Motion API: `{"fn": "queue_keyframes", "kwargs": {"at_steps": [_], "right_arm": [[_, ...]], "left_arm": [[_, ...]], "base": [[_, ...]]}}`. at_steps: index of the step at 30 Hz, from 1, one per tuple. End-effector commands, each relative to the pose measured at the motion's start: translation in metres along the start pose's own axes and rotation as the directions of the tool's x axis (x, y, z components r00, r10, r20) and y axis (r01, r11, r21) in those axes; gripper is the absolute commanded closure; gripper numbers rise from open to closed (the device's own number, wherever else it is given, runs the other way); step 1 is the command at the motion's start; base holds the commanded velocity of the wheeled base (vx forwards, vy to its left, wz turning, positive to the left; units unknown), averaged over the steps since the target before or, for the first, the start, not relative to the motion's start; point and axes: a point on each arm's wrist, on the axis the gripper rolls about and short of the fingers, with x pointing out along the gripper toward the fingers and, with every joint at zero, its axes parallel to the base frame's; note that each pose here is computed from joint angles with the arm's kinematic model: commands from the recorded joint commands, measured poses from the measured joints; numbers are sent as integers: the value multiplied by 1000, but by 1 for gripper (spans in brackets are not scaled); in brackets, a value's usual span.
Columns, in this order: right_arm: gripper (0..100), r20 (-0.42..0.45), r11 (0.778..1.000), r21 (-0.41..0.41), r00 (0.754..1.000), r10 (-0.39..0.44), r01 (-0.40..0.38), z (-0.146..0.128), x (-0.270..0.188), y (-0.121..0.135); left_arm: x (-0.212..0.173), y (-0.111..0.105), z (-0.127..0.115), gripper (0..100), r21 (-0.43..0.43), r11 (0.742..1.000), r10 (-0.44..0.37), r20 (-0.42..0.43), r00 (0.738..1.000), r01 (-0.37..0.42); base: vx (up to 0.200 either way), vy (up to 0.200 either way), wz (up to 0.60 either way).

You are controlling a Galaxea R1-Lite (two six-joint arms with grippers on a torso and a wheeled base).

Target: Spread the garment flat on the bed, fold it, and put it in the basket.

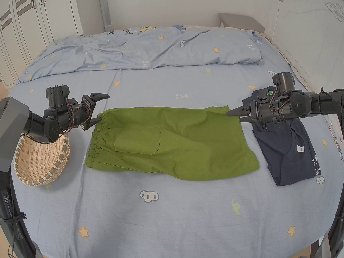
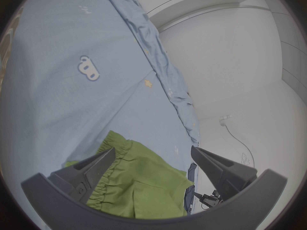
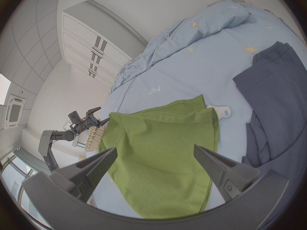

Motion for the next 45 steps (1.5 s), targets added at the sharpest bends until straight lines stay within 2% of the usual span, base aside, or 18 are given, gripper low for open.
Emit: {"fn": "queue_keyframes", "kwargs": {"at_steps": [1, 8, 12, 17, 23, 26, 31, 36, 40, 45], "right_arm": [[0, 3, 1000, -2, 1000, 0, 0, 1, -1, 1], [0, 5, 1000, -3, 1000, 0, 0, 1, -2, 0], [0, 7, 1000, -3, 1000, -1, 1, 2, -4, 1], [0, 10, 1000, -3, 1000, -1, 1, 2, -5, 3], [0, 6, 1000, -1, 1000, 1, -1, 0, -7, 6], [0, 6, 1000, -3, 1000, 4, -4, 0, -9, 8], [0, 2, 1000, 0, 1000, 3, -3, -1, -9, 8], [0, 1, 1000, 1, 1000, 3, -3, -2, -9, 8], [0, 1, 1000, -1, 1000, 4, -4, -1, -9, 8], [0, -1, 1000, 0, 1000, 4, -4, -2, -8, 8]], "left_arm": [[4, 15, 0, 0, -16, 999, 28, -3, 1000, -28], [-3, 20, -4, 0, -8, 999, 51, -14, 999, -51], [-24, 11, -9, 0, 87, 995, 55, -14, 998, -54], [-49, 8, -24, 0, 203, 976, 88, -37, 995, -78], [-68, 23, -47, 0, 283, 952, 141, -79, 987, -113], [-74, 35, -61, 0, 289, 949, 158, -97, 983, -124], [-76, 43, -71, 0, 311, 944, 142, -95, 985, -106], [-74, 50, -75, 0, 316, 942, 152, -105, 983, -112], [-65, 69, -77, 0, 328, 935, 180, -117, 977, -133], [-61, 77, -80, 0, 333, 933, 189, -125, 974, -139]], "base": [[0, 0, 0], [0, 0, 0], [0, 0, 0], [0, 0, 0], [0, 0, 0], [0, 0, 0], [0, 0, 0], [0, 0, 0], [0, 0, 0], [0, 0, 0]]}}
